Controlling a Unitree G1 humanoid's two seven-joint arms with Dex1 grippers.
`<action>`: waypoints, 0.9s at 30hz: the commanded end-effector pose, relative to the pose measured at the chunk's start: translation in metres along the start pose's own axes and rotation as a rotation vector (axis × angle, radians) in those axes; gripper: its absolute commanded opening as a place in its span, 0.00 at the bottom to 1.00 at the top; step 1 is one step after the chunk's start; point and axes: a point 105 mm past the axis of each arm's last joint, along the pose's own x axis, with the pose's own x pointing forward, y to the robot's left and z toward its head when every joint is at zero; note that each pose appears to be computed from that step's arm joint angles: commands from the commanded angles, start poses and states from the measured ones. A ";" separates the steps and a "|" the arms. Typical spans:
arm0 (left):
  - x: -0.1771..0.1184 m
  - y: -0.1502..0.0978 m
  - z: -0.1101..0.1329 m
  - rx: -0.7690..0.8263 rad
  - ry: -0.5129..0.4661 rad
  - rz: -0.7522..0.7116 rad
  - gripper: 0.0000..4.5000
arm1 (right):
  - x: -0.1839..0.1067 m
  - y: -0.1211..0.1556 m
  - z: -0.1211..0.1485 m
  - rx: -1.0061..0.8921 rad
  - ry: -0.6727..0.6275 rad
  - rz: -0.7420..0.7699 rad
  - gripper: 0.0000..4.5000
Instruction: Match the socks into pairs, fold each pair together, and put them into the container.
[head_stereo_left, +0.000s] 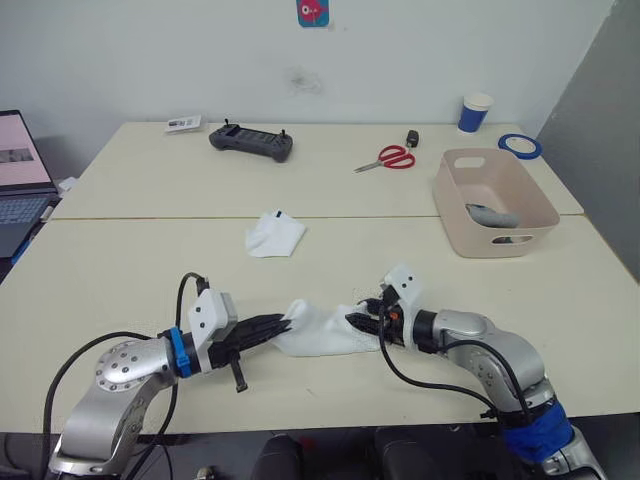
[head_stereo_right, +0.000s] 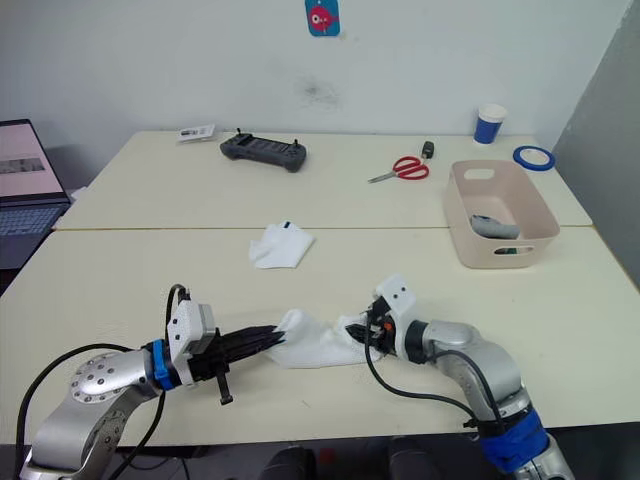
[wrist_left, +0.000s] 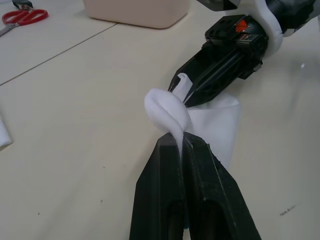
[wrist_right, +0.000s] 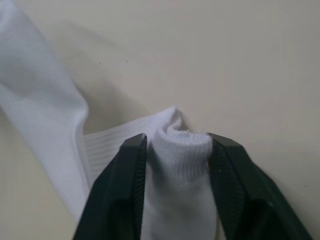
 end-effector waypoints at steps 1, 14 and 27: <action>-0.001 0.001 0.014 0.116 -0.030 -0.013 0.00 | -0.005 0.003 0.016 -0.030 -0.073 0.000 0.12; 0.007 -0.002 -0.008 0.576 -0.045 -0.316 0.00 | -0.042 -0.016 0.016 0.039 -0.208 -0.378 0.00; -0.016 0.018 -0.026 0.290 0.049 -0.191 0.49 | -0.045 -0.007 -0.005 0.107 -0.166 -0.435 0.63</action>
